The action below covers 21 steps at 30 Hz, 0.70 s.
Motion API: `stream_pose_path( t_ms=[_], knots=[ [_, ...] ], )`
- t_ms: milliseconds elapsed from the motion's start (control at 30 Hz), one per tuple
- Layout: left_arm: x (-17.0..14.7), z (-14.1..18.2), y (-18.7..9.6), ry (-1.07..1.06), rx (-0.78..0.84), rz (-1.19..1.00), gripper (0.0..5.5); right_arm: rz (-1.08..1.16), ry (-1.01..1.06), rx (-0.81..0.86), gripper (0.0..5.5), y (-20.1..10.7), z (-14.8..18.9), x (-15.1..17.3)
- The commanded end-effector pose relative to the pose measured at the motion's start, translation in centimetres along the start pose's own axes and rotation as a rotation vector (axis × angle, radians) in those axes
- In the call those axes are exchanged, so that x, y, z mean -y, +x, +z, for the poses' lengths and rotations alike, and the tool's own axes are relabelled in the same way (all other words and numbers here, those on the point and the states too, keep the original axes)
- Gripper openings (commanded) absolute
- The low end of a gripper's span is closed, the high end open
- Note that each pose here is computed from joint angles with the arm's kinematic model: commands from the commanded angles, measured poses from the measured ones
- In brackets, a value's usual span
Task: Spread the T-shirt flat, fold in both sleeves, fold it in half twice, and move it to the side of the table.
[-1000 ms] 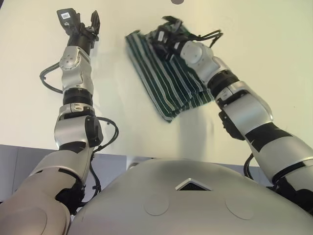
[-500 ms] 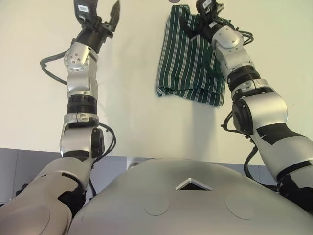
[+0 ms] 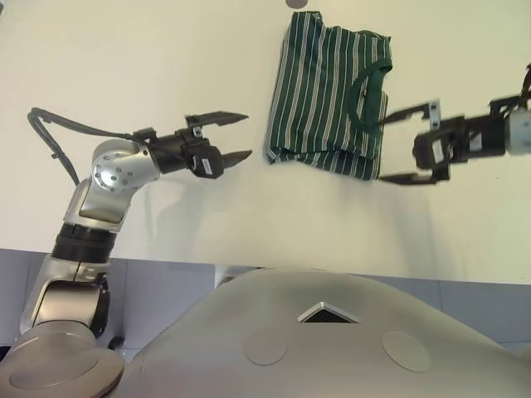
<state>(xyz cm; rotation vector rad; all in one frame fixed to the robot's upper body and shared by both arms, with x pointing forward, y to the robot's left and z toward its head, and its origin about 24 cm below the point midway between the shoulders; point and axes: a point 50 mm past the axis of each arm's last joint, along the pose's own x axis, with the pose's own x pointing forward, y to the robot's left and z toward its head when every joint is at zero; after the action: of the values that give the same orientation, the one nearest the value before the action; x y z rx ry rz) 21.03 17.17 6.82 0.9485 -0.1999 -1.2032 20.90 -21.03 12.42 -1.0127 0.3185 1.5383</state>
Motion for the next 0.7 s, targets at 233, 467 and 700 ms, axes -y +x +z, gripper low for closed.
stream_pose_path(
  t_ms=[233,467,700],
  knots=[
    [2.5,-2.3,2.0,0.049,-0.098,0.000,3.22,-0.086,-0.090,-0.175,4.59,0.5,-3.1,-0.4],
    [1.8,-3.2,3.8,0.084,-0.079,0.001,3.22,-0.122,-0.016,-0.107,4.59,2.9,-3.4,-2.3],
    [2.1,-3.8,4.9,0.146,-0.051,-0.073,2.90,-0.172,-0.009,-0.136,4.62,3.4,-4.1,-2.0]
  ],
)
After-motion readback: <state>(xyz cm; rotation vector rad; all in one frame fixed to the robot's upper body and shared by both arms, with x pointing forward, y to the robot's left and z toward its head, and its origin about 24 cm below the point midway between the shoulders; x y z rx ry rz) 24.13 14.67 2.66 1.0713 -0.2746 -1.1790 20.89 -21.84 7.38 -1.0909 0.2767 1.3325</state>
